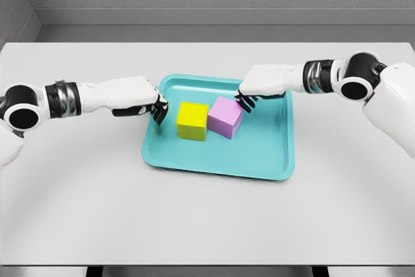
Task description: Push two cubes
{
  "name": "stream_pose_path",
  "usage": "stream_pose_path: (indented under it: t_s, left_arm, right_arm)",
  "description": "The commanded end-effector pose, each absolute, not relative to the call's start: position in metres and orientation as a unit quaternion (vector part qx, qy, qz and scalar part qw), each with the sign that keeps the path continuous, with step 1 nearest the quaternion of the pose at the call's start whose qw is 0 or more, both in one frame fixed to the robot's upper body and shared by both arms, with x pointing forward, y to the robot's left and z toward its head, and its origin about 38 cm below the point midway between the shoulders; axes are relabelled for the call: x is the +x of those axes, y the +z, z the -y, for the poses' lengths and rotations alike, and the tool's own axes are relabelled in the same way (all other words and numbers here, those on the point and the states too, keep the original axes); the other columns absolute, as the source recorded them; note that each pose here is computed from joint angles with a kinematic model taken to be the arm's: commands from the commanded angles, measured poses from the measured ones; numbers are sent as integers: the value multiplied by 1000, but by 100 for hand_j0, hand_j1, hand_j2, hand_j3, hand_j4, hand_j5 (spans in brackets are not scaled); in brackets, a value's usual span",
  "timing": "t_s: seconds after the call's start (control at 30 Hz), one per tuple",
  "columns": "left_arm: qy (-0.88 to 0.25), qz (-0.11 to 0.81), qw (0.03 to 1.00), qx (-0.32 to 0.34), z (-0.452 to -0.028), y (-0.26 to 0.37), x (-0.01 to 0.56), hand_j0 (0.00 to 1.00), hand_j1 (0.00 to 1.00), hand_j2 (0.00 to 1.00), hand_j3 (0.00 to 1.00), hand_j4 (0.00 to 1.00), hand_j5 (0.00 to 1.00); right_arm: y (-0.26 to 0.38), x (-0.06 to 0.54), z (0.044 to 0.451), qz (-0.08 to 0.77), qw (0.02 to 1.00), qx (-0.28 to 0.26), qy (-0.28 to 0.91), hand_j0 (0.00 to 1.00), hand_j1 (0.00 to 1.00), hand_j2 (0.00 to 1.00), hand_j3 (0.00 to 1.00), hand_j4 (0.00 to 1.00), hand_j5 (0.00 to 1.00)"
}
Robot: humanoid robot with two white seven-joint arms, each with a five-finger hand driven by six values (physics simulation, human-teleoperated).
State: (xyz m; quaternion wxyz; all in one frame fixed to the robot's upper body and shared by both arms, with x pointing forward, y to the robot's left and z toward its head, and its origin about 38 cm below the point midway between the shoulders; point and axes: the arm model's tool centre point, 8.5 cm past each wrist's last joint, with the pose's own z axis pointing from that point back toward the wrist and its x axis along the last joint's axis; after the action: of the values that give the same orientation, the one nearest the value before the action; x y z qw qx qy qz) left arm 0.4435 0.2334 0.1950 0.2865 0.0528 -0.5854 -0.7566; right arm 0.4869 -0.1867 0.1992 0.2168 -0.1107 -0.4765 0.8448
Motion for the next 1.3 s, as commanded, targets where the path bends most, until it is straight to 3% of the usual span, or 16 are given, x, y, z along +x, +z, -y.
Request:
stream_pose_path:
  t_s: [0.0,0.17,0.7,1.0,1.27]
  left_arm:
    - [-748,589,299,64,-246,200,448,27,27,27,27,27,27]
    - [-744,588,310,70,-253,200,453,27,27,27,27,27,27]
    - [-743,588,311,69,-253,199,454,27,27,27,27,27,27]
    - [-743,588,311,69,-253,199,454,27,27,27,27,27,27]
    - [-743,588,312,70,-254,200,454,27,27,27,27,27,27]
  right_arm:
    - [201,488,188,479,219,-112,842,25,25,25,25,25,25]
    - [224,506,206,496,244,-138,822,26,26,26,26,26,26]
    - [198,512,145,483,228,-98,840,25,25,25,25,25,25]
    - [209,514,145,488,223,-105,837,25,25,25,25,25,25]
    - [205,529,168,479,265,-115,829,25,25,25,25,25,25]
